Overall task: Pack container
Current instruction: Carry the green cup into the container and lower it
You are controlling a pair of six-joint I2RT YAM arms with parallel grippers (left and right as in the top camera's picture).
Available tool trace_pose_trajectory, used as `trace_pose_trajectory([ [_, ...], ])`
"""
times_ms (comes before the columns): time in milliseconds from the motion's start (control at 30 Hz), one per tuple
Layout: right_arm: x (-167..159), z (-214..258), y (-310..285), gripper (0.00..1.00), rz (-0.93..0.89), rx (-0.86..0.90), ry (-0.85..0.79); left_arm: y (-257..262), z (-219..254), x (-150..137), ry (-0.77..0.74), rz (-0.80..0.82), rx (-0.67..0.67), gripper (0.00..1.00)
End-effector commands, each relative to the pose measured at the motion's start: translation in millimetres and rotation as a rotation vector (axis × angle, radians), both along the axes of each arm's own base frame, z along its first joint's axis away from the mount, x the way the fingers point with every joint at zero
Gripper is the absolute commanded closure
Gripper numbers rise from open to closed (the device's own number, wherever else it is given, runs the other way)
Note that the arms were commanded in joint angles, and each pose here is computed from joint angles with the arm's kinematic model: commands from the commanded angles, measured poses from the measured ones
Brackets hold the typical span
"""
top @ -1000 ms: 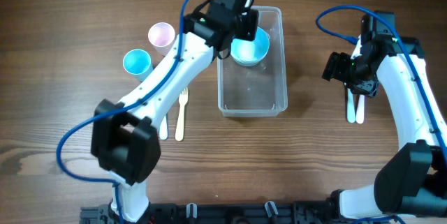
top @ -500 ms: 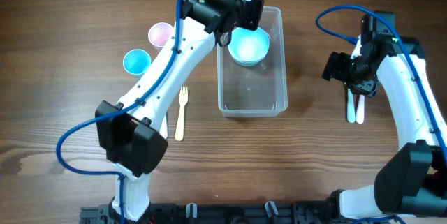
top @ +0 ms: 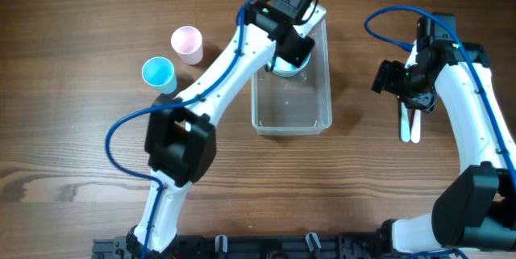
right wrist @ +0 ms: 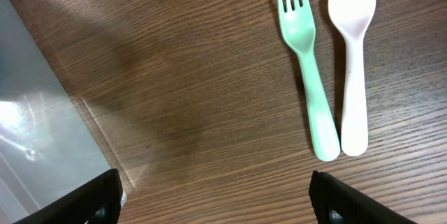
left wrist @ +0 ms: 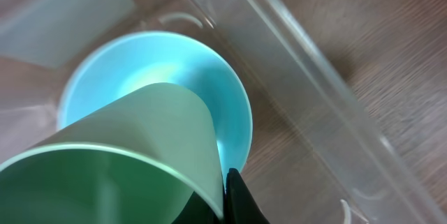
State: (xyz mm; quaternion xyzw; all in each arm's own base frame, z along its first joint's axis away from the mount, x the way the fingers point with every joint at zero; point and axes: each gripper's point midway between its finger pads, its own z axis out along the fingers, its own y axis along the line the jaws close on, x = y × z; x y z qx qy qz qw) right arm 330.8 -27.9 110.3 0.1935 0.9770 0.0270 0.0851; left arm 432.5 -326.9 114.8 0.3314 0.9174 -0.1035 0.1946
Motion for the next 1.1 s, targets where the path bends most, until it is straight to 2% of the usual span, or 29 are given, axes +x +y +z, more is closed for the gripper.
trace_pose_trajectory([
  [0, -0.7, -4.1, 2.3, 0.13, 0.001, 0.018, 0.013, -6.1, -12.3, 3.5, -0.006, -0.037, 0.005, 0.96],
  [133, -0.7, -4.1, 2.3, 0.13, 0.001, 0.018, 0.013, -2.7, -12.0, 6.7, -0.022, -0.026, 0.024, 0.96],
  [233, -0.7, -4.1, 2.3, 0.13, 0.001, 0.018, 0.013, 4.6, 8.8, 11.0, -0.096, 0.006, 0.071, 0.96],
  [333, -0.6, -4.0, 2.3, 0.13, 0.001, 0.018, 0.013, 3.1, 57.2, -4.5, -0.124, -0.002, 0.044, 0.96],
  [400, -0.5, -4.0, 2.2, 0.13, 0.001, 0.017, 0.012, -1.5, 66.1, -26.7, -0.071, -0.02, 0.024, 0.96],
  [467, -0.3, -4.0, 2.2, 0.13, 0.001, 0.017, 0.011, -11.5, 56.1, -56.3, 0.039, -0.08, 0.01, 0.96],
  [633, -0.6, -4.0, 2.2, 0.12, 0.003, 0.017, 0.013, -24.6, 30.1, -75.7, 0.141, -0.072, 0.021, 0.96],
  [900, -0.4, -4.0, 2.2, 0.12, 0.003, 0.017, 0.012, -30.6, -25.1, -70.0, 0.195, -0.069, 0.065, 0.94],
  [1067, -0.4, -4.0, 2.2, 0.12, 0.003, 0.017, 0.012, -31.8, -42.3, -68.7, 0.213, -0.068, 0.08, 0.82],
])
